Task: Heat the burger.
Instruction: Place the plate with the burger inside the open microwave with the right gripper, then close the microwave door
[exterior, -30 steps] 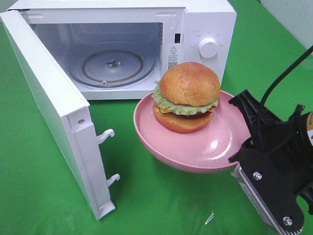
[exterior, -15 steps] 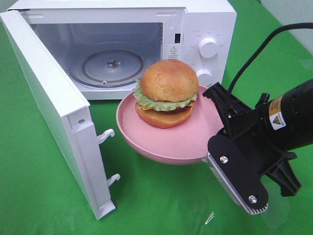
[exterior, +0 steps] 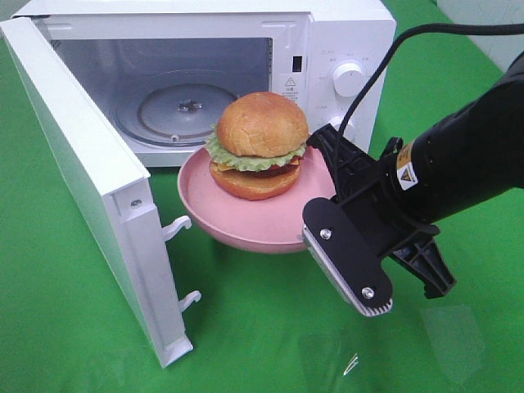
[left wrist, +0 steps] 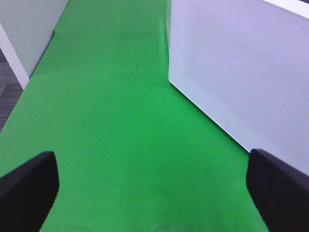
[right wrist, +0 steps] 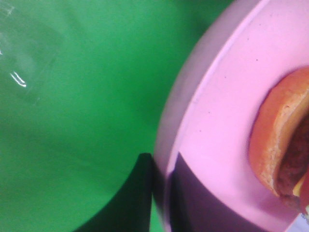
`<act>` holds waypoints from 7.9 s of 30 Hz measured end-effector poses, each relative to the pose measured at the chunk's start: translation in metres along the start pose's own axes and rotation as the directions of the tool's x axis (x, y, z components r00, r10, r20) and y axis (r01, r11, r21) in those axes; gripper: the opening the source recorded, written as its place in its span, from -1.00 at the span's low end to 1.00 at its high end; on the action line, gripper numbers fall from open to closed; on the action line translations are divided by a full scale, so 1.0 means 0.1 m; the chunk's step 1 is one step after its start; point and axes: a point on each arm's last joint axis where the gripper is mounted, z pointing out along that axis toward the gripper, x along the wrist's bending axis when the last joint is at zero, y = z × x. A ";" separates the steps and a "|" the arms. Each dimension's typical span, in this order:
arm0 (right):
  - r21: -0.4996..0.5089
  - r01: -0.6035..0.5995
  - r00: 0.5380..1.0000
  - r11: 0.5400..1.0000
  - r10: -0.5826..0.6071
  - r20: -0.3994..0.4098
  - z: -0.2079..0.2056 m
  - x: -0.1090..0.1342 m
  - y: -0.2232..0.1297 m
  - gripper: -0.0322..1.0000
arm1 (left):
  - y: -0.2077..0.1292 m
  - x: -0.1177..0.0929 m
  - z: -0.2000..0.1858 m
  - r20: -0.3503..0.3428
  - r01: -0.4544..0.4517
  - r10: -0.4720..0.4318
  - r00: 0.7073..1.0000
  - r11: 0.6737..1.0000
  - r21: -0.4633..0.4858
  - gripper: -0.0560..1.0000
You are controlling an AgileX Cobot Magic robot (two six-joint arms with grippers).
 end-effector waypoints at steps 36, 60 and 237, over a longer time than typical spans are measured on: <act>-0.038 -0.035 0.999 0.999 0.034 -0.029 0.21 -0.54 0.16 -0.89 | 0.00 0.00 0.00 0.000 0.000 0.000 1.000 1.000 0.000 0.98; -0.059 -0.031 1.000 0.998 0.031 -0.003 0.35 -0.81 0.11 -0.89 | 0.00 0.00 0.00 0.000 0.000 0.000 1.000 1.000 0.000 0.98; -0.019 -0.353 0.935 0.936 0.353 0.040 1.04 -1.43 -0.06 0.24 | 0.00 0.00 0.00 0.000 0.000 0.000 1.000 1.000 0.000 0.98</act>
